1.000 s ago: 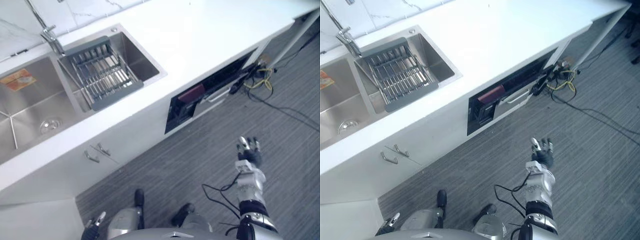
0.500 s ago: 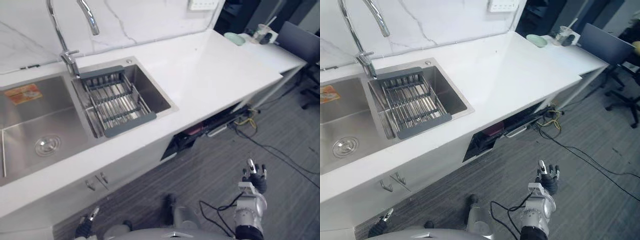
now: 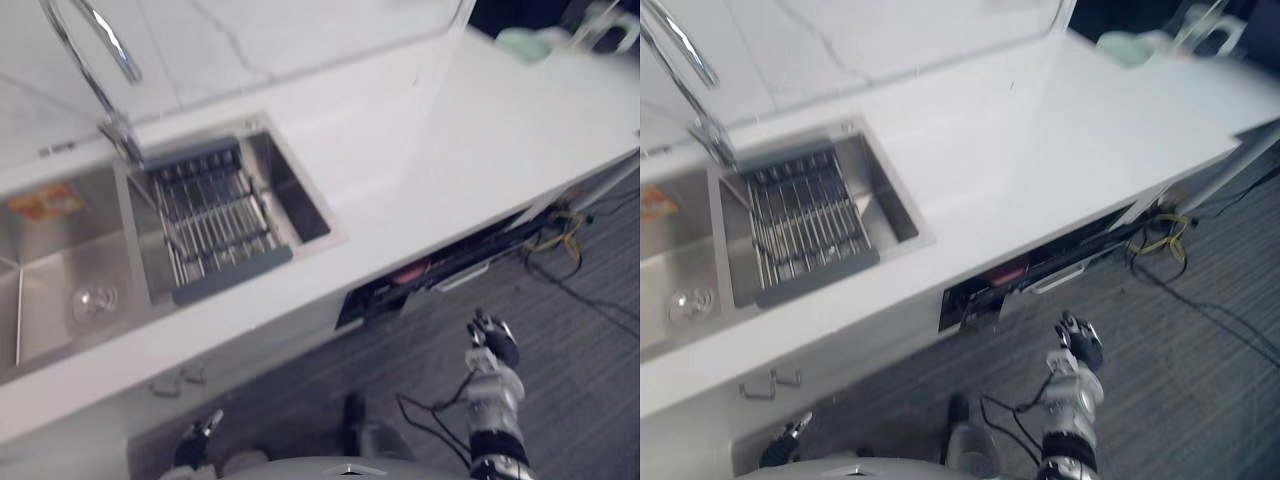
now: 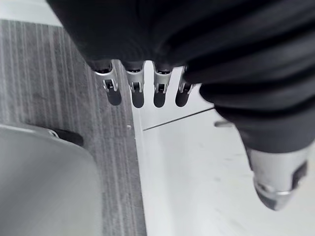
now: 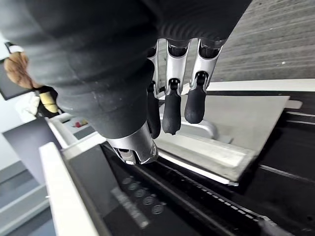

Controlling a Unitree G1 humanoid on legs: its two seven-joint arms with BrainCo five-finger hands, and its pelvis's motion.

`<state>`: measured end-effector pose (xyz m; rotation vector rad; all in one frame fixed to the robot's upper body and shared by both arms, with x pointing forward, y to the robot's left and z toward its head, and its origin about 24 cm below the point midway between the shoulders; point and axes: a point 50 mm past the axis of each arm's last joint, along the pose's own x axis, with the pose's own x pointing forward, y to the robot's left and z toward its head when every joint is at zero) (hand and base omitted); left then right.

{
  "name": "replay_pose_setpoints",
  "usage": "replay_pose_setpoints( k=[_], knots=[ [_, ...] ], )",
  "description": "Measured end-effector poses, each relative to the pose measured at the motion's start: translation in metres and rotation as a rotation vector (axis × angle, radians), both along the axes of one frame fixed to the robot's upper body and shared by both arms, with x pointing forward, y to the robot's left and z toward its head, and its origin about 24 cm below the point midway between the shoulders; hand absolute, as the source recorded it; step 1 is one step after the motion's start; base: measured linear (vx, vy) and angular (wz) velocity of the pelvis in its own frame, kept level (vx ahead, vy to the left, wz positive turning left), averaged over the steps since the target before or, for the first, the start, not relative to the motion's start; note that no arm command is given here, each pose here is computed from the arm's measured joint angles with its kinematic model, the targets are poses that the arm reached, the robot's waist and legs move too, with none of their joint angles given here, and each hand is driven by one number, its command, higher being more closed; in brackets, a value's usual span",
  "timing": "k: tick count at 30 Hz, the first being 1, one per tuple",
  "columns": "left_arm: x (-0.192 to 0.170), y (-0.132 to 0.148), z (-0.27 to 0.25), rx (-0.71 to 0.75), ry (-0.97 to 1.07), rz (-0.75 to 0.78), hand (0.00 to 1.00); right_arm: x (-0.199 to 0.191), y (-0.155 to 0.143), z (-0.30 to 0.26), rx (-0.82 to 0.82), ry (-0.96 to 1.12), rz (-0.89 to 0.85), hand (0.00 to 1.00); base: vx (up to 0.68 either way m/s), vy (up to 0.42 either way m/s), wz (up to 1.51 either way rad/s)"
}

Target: Walk over to the sink, pick up the cup, carry it to the dishwasher, place the cup inside the dishwasher, then close the dishwasher door

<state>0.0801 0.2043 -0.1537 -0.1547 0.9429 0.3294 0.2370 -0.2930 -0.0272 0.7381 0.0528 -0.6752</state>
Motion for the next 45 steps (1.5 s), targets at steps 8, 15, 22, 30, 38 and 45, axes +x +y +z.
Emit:
replay_pose_setpoints(
  k=[8, 15, 22, 30, 38, 45],
  knots=[
    [0.011, -0.016, 0.000, -0.047, -0.019, -0.056, 0.00, 0.068, -0.076, 0.125, -0.224, -0.179, -0.043, 1.00, -0.08, 0.065, 0.23],
    [0.013, -0.033, 0.000, -0.113, -0.039, -0.132, 0.00, 0.086, -0.113, 0.226, -0.381, -0.229, -0.101, 1.00, -0.06, 0.041, 0.30],
    [0.013, -0.044, 0.002, -0.160, -0.081, -0.215, 0.00, 0.092, -0.117, 0.274, -0.581, -0.132, -0.091, 1.00, -0.08, 0.000, 0.27],
    [-0.004, -0.044, 0.002, -0.197, -0.086, -0.262, 0.00, 0.104, -0.102, 0.291, -0.747, -0.076, -0.015, 1.00, -0.08, -0.049, 0.13],
    [-0.004, -0.043, 0.003, -0.221, -0.099, -0.244, 0.00, 0.099, -0.108, 0.282, -0.814, -0.038, 0.027, 0.00, -0.05, -0.064, 0.02],
    [-0.012, -0.030, -0.002, -0.213, -0.067, -0.122, 0.00, 0.053, -0.114, 0.135, -0.644, 0.079, 0.174, 0.00, 0.00, -0.069, 0.15]
  ],
)
